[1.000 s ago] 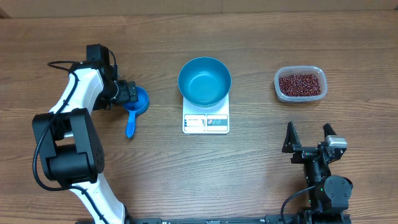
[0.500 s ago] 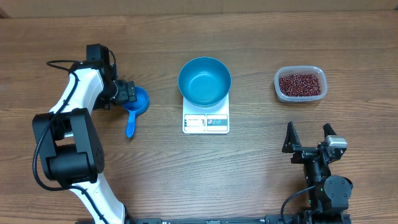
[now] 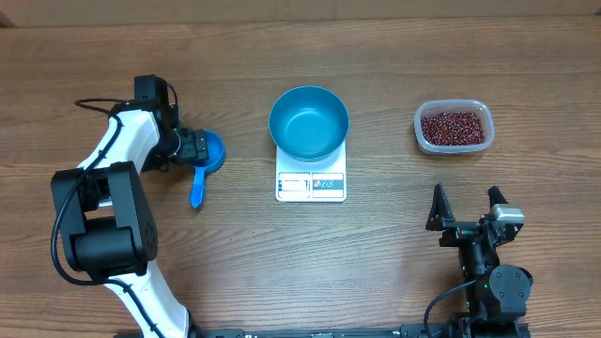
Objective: Scoop item into bowl and weigh 150g on scale
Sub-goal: 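Close the left gripper on the blue scoop and lift it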
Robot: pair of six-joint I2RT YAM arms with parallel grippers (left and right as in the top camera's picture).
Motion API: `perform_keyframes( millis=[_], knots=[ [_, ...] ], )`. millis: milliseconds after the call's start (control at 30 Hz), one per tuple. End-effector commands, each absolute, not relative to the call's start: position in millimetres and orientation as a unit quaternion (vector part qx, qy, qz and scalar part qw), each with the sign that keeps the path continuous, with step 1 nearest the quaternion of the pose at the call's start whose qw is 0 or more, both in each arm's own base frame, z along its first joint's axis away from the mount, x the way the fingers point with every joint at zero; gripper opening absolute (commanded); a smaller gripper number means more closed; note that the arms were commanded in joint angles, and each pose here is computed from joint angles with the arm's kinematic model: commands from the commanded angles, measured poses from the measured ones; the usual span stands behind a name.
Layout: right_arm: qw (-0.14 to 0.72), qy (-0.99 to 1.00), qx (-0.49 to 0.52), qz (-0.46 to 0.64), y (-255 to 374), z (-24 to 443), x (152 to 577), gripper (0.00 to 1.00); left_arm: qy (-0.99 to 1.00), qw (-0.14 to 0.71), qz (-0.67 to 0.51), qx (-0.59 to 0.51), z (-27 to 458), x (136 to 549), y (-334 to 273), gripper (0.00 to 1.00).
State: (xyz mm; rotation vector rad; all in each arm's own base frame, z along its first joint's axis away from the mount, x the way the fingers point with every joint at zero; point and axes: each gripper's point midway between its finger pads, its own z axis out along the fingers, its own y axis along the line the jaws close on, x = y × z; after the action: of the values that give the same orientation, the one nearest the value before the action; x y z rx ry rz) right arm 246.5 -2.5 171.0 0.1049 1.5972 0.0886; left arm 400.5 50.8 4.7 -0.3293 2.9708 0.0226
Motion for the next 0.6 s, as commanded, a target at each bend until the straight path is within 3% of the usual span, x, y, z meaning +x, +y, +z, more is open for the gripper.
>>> perform_keyframes(
  millis=[0, 33, 100, 167, 400, 533, 567],
  knots=[
    [0.698, 0.713, 0.052, 0.035, -5.0, 170.2, 246.5, 1.0, 0.991, 0.067, 0.014, -0.117, -2.5, 396.9, 54.1, 0.99],
    [0.698, 0.713, 0.052, 0.035, -5.0, 170.2, 246.5, 1.0, 0.991, 0.067, 0.014, -0.117, -2.5, 396.8, 54.1, 1.0],
    [0.699, 0.713, 0.052, 0.035, -5.0, 170.3, 246.5, 1.0, 0.991, 0.067, 0.014, -0.117, -2.5, 396.8, 54.1, 0.91],
    [0.698, 0.713, 0.051, 0.035, -5.0, 170.2, 246.5, 1.0, 0.991, 0.067, 0.014, -0.117, -2.5, 396.8, 54.1, 0.73],
    [0.698, 0.713, 0.052, 0.035, -5.0, 170.2, 246.5, 1.0, 0.991, 0.067, 0.014, -0.117, -2.5, 396.8, 54.1, 0.4],
    [0.698, 0.713, 0.051, 0.035, -5.0, 170.2, 246.5, 1.0, 0.991, 0.068, 0.014, -0.117, -2.5, 397.3, 54.2, 0.08],
    [0.698, 0.713, 0.052, 0.035, -5.0, 170.2, 246.5, 1.0, 0.991, 0.069, 0.014, -0.117, -2.4, 397.7, 54.2, 0.04]
  ],
)
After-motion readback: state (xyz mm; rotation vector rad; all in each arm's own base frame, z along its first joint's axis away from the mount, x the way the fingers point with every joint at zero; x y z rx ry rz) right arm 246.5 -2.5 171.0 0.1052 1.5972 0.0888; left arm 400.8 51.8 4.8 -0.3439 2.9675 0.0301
